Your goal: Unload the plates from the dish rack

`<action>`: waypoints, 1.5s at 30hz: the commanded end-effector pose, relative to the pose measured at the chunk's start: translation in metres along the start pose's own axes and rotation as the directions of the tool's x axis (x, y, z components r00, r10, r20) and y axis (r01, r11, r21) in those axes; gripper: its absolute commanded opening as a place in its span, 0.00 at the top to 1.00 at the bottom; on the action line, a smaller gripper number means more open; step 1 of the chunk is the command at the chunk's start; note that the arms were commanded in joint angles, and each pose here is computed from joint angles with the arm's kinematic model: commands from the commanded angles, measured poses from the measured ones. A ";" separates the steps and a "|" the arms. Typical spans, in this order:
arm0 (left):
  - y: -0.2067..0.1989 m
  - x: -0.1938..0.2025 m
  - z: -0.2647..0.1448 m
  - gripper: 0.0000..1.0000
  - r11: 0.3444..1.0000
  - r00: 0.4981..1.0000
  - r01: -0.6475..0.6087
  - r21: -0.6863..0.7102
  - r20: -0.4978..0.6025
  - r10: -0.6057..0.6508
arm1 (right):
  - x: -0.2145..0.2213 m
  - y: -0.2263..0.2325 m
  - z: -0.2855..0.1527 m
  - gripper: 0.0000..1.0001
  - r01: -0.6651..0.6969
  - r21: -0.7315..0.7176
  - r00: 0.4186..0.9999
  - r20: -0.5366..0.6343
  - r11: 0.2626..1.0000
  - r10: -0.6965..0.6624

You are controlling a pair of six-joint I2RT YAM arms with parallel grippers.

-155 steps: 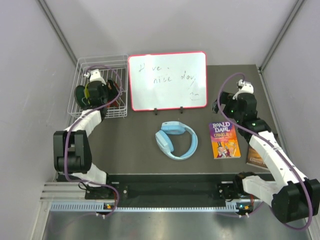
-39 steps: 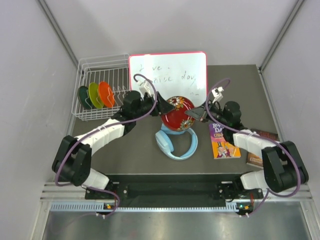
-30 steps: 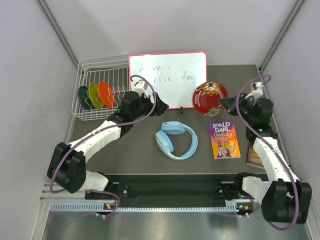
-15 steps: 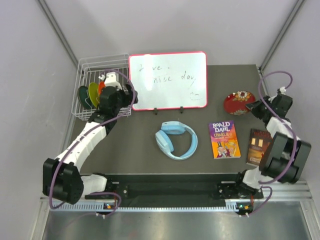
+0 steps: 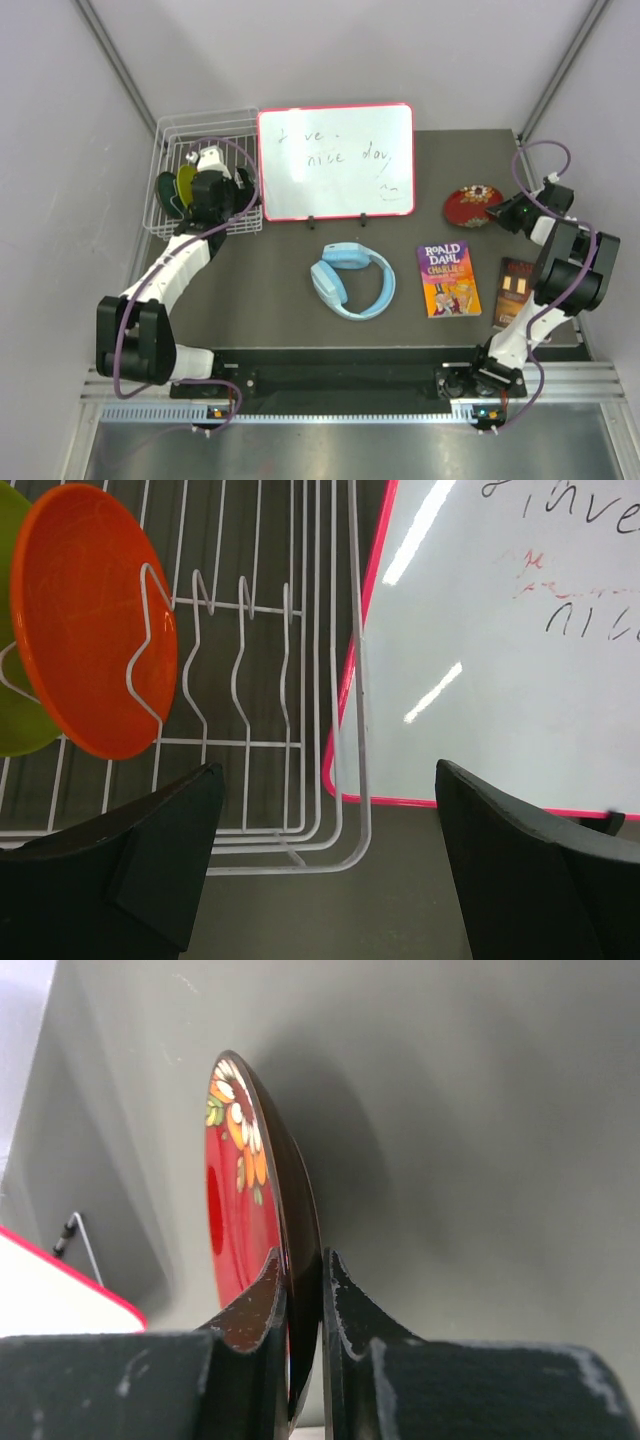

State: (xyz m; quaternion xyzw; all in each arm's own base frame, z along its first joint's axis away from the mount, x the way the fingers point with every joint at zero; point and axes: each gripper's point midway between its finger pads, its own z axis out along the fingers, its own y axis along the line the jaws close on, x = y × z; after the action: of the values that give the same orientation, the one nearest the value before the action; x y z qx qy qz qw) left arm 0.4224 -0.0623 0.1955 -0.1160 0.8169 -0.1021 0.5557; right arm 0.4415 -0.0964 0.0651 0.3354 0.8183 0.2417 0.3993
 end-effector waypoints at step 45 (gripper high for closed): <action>0.123 -0.052 0.075 0.17 0.889 0.974 -0.044 -0.456 0.180 0.140 | 0.030 0.073 -0.103 0.21 0.278 -0.012 0.951 0.141 0.960 -0.274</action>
State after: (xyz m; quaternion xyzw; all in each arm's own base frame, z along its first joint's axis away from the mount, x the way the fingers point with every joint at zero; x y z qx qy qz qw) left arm 0.4847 0.0605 0.1558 -0.1881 0.7939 0.1391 0.5612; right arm 0.3703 -0.0540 0.1424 0.2520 0.8350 0.1572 0.4632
